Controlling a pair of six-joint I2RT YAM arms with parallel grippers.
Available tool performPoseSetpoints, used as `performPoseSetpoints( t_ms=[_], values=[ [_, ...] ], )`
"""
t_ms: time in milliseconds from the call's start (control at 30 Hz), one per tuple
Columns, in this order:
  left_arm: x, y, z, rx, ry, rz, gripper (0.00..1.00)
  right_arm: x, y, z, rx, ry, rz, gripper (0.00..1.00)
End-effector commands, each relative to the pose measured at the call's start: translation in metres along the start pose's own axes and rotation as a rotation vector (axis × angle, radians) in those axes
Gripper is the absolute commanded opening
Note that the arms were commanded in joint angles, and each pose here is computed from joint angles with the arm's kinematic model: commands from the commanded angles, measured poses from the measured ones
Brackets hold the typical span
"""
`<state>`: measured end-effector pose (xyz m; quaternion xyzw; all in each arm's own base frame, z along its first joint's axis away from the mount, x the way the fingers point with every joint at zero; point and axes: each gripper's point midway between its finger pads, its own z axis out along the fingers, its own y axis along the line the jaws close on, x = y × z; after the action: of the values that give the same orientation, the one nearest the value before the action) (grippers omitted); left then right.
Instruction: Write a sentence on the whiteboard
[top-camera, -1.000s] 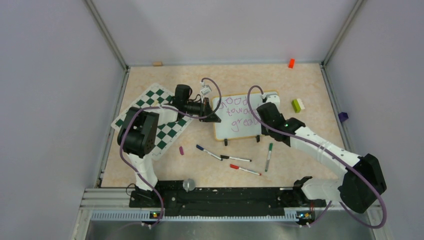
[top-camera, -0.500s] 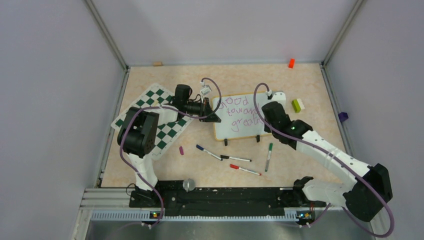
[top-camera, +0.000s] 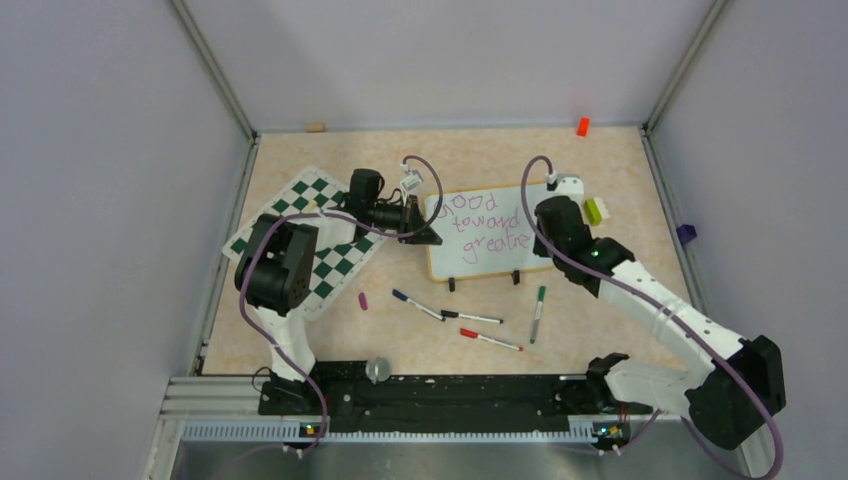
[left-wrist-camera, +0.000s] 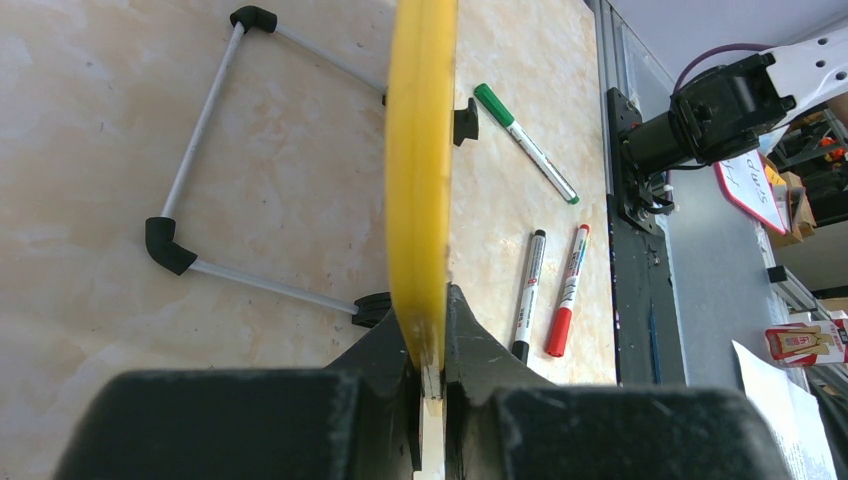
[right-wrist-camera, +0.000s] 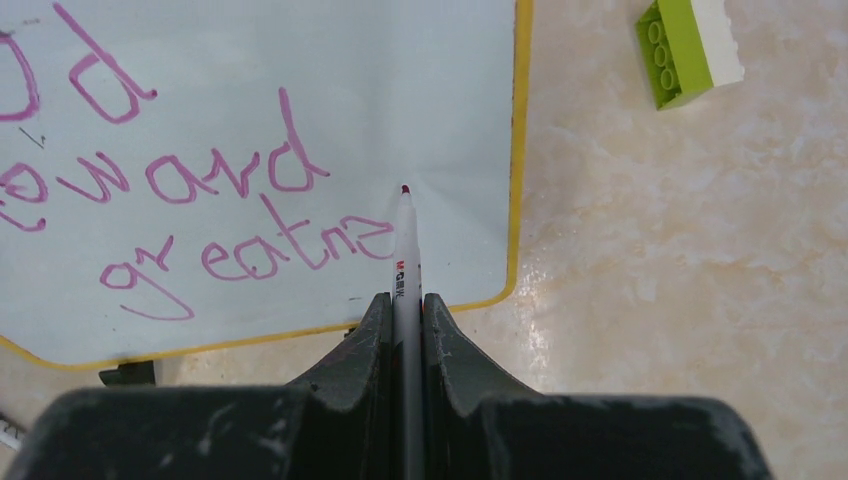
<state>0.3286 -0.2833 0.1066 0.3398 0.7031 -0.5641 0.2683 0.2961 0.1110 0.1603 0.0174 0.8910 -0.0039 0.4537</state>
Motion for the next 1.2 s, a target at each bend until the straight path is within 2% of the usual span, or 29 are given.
performPoseSetpoints(
  t_ms=[0, 200, 367, 1167],
  values=[
    [0.01, 0.012, 0.004, -0.051, 0.019, 0.024, 0.0, -0.023, 0.001, -0.007, -0.08, -0.079, 0.109, 0.0],
    [0.01, 0.011, 0.005, -0.049, 0.02, 0.025, 0.0, -0.009, 0.001, -0.018, -0.184, -0.121, 0.195, 0.0],
    [0.01, 0.011, 0.005, -0.049, 0.02, 0.024, 0.0, 0.0, -0.007, -0.024, -0.189, -0.169, 0.221, 0.0],
    [0.01, 0.012, 0.005, -0.051, 0.02, 0.025, 0.0, -0.005, -0.007, 0.005, -0.154, -0.127, 0.201, 0.0]
  ],
)
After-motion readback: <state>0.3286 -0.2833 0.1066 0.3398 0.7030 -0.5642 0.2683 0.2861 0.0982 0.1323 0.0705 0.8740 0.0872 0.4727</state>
